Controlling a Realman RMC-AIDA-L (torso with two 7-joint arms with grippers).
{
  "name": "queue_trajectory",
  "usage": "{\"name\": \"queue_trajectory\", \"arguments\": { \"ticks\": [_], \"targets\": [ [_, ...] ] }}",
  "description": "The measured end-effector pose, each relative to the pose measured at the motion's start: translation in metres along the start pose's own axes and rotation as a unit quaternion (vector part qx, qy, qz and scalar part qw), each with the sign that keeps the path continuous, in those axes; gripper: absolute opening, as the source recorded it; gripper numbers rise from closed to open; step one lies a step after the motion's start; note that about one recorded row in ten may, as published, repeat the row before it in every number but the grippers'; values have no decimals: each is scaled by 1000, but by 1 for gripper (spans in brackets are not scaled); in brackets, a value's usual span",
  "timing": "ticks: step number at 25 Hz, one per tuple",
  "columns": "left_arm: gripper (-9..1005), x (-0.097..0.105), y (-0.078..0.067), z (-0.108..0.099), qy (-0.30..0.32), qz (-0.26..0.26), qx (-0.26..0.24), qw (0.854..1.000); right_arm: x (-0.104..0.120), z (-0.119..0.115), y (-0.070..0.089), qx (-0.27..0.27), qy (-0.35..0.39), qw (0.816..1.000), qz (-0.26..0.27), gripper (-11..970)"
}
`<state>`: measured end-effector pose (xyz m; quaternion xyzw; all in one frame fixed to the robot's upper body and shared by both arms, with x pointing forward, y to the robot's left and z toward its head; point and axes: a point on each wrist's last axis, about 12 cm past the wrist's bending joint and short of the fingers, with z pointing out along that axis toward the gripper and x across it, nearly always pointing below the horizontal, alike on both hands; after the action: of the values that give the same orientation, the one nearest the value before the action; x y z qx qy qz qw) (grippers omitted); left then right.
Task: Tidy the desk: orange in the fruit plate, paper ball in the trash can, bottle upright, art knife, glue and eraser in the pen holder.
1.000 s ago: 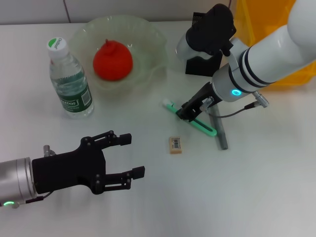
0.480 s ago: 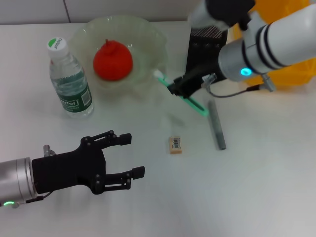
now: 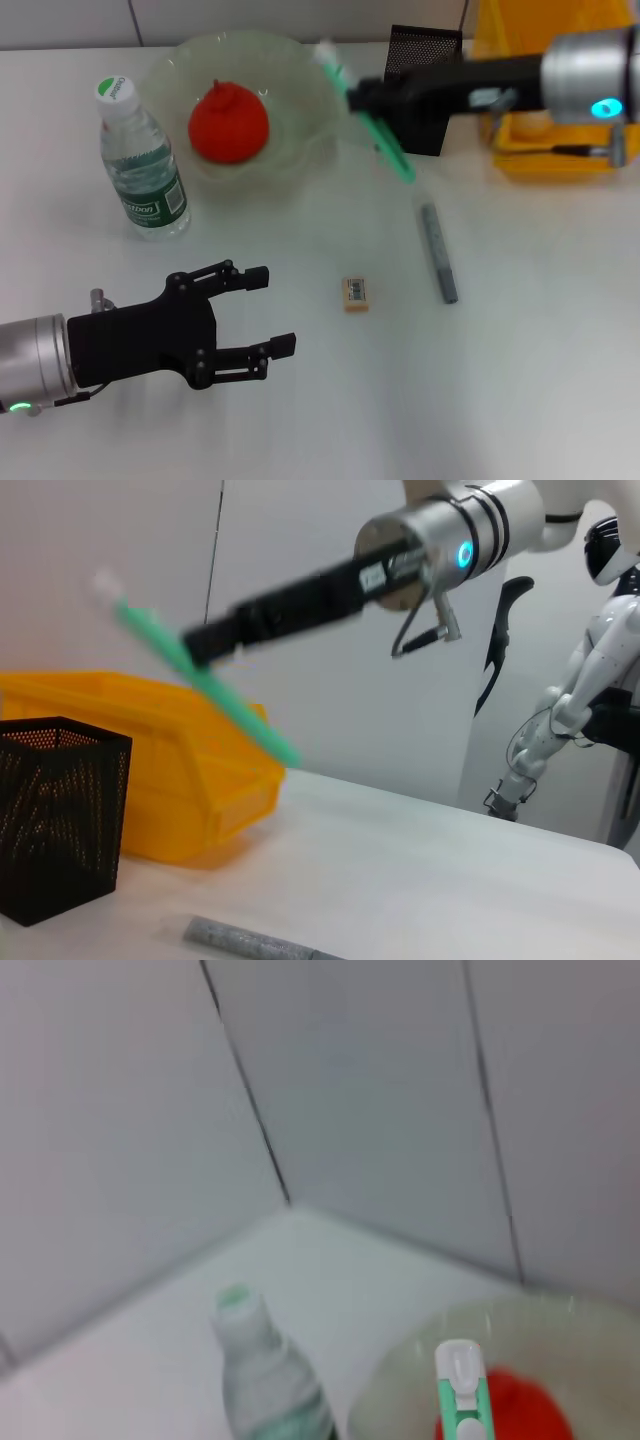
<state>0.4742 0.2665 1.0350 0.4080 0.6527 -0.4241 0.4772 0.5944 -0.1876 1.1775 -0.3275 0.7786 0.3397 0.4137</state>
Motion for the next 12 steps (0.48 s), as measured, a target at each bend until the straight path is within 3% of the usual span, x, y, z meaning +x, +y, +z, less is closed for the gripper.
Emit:
{"name": "queue_trajectory", "arguments": {
  "ticks": [6, 12],
  "targets": [
    [847, -1, 1, 0, -1, 2, -1, 1000, 4, -36, -27, -3, -134, 991, 9, 169],
    [847, -1, 1, 0, -3, 6, -4, 1000, 3, -41, -41, 12, -192, 981, -1, 169]
  ]
}}
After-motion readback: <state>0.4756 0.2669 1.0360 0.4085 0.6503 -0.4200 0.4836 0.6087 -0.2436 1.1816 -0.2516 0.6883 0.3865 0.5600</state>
